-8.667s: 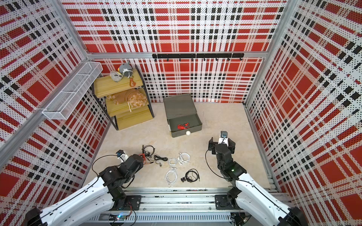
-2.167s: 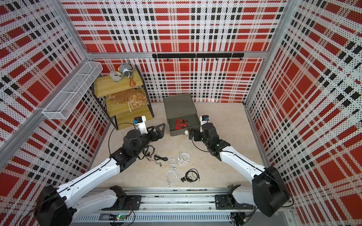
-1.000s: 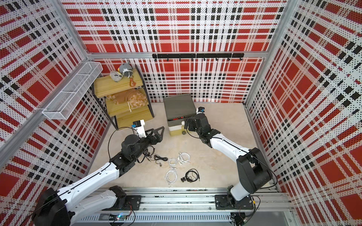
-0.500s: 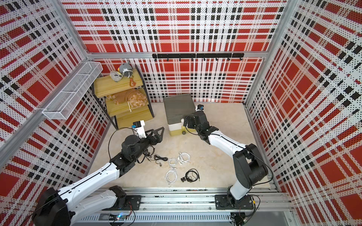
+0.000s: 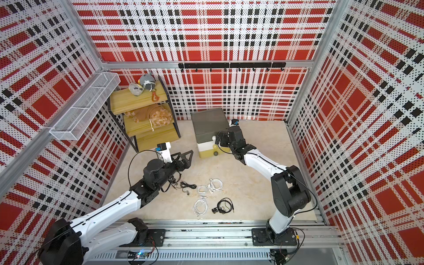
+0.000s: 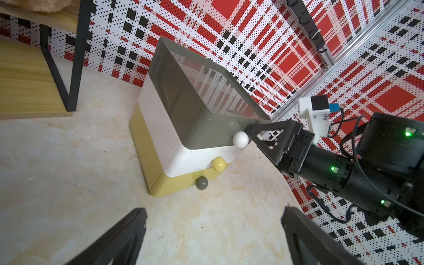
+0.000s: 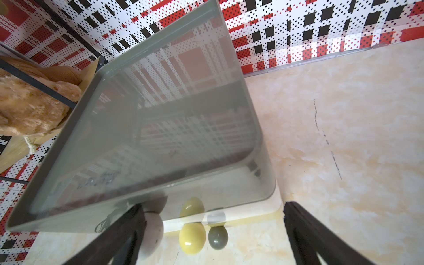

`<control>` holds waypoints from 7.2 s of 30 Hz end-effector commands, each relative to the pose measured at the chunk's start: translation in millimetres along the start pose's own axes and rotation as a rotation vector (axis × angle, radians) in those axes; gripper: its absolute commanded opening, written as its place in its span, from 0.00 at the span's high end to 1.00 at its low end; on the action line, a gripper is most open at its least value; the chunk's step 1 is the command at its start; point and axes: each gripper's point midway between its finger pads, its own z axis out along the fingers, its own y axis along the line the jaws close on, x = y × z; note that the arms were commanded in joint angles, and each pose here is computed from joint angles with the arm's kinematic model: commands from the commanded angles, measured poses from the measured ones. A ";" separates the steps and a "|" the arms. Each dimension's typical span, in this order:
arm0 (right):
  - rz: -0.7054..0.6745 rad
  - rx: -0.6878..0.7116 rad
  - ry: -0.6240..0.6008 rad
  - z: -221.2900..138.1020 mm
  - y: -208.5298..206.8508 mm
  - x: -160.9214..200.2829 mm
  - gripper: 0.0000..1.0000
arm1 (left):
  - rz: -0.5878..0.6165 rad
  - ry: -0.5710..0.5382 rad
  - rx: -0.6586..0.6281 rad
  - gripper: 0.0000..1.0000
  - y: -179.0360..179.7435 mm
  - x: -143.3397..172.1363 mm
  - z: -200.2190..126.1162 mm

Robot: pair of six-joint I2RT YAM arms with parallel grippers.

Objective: Place the wired earphones into the drawer by color
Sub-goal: Close the drawer in the storage box, then open the drawer in the storage box, then pick up the wired earphones from the center of the board.

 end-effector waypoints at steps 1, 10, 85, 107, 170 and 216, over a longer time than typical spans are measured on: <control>-0.004 0.042 -0.008 12.1 -14.6 -0.5 0.00 | 0.015 -0.011 -0.001 0.01 3.1 -0.4 1.5; -0.021 0.043 -0.004 -8.1 -20.6 6.3 0.00 | 0.059 0.005 -0.006 0.01 4.6 4.4 8.5; 0.147 -0.187 0.050 31.9 25.7 88.6 0.63 | 0.351 -0.129 0.001 0.01 36.4 23.4 -10.2; 0.136 -0.179 0.126 -14.4 15.1 120.5 0.71 | 0.342 -0.153 -0.023 0.01 40.3 18.6 -14.5; -0.185 0.004 0.467 -68.8 33.7 265.7 0.59 | 0.321 -0.186 -0.060 0.01 48.1 11.9 -21.5; -0.194 -0.046 0.269 -115.0 28.9 214.3 0.93 | 0.322 -0.178 -0.045 0.01 46.4 13.5 -20.9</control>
